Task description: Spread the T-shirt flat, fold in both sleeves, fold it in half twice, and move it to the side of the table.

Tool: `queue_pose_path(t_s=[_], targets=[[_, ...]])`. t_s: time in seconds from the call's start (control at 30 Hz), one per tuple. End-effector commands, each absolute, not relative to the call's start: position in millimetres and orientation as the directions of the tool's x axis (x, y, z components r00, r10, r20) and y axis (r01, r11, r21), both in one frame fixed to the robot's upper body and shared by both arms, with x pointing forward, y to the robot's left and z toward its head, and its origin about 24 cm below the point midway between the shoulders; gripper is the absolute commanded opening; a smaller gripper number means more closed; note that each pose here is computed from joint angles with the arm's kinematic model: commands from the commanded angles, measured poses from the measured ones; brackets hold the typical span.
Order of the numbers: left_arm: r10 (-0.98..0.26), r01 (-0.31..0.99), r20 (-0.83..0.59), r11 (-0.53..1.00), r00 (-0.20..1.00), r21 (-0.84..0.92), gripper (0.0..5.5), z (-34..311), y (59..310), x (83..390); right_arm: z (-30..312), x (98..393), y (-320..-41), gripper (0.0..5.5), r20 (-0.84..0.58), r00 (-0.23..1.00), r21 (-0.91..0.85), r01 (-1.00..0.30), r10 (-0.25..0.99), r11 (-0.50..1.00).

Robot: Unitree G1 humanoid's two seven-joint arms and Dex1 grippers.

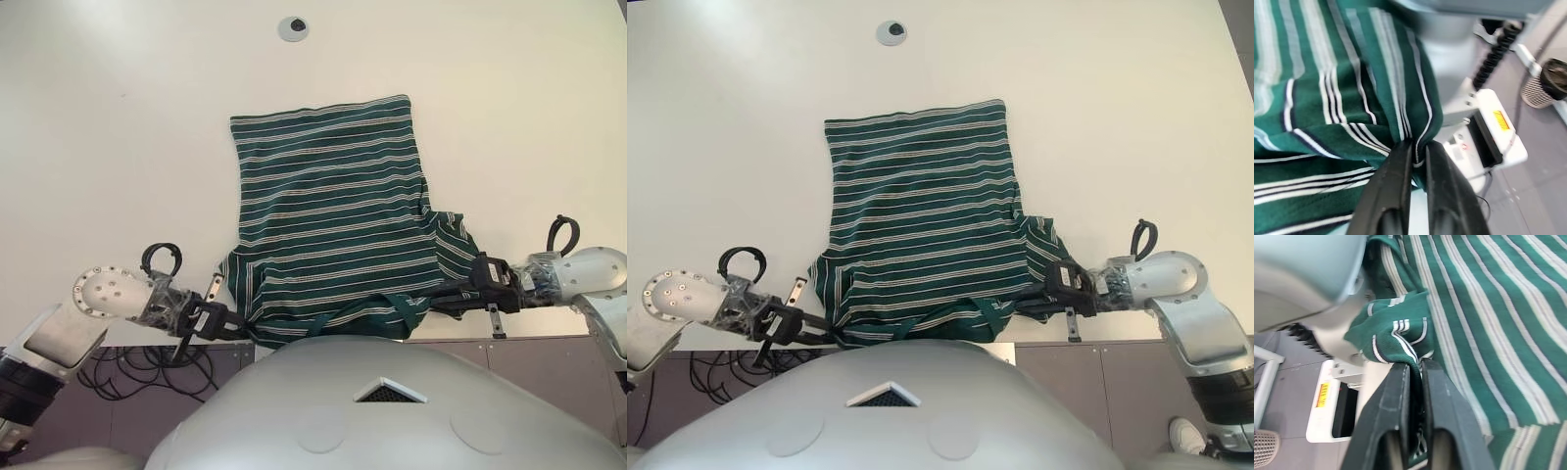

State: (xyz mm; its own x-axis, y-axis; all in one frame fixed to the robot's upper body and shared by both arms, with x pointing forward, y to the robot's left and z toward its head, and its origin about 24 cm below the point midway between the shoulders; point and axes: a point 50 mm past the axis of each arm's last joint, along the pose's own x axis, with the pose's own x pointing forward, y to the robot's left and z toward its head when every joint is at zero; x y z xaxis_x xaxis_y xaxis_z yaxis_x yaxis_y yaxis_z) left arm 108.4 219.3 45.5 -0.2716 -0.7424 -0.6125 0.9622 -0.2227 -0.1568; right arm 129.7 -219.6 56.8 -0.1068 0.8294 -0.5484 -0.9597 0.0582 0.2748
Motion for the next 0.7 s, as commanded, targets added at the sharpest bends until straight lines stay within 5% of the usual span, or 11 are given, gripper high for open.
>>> queue_pose_path(t_s=[0.03,0.27,0.47,0.6,0.7], targets=[[-0.737,0.965,-0.623,-0.191,-0.262,-0.179,0.97,55.0,225.2,113.0,60.9,128.6,-227.2,1.08,-0.552,-0.122,0.283,-0.958,0.825,0.048],[-0.888,0.963,-0.381,-0.197,-0.256,-0.186,1.2,104.8,225.9,135.3,100.4,146.7,-246.7,1.44,-0.413,-0.078,0.229,-0.973,0.907,0.021],[-0.91,0.978,-0.361,-0.17,-0.204,-0.123,1.2,117.0,232.1,157.3,113.6,166.9,-261.5,1.44,-0.35,0.003,0.164,-0.984,0.937,0.064],[-0.949,0.99,-0.286,0.11,0.131,0.087,1.2,111.6,217.1,210.1,95.8,196.8,-246.6,1.44,-0.319,0.165,0.01,-0.984,0.933,0.177],[-0.853,0.939,-0.398,0.281,0.339,0.197,1.2,70.3,214.6,242.1,57.4,237.5,-223.5,1.44,-0.378,0.371,-0.146,-0.929,0.848,0.341]])
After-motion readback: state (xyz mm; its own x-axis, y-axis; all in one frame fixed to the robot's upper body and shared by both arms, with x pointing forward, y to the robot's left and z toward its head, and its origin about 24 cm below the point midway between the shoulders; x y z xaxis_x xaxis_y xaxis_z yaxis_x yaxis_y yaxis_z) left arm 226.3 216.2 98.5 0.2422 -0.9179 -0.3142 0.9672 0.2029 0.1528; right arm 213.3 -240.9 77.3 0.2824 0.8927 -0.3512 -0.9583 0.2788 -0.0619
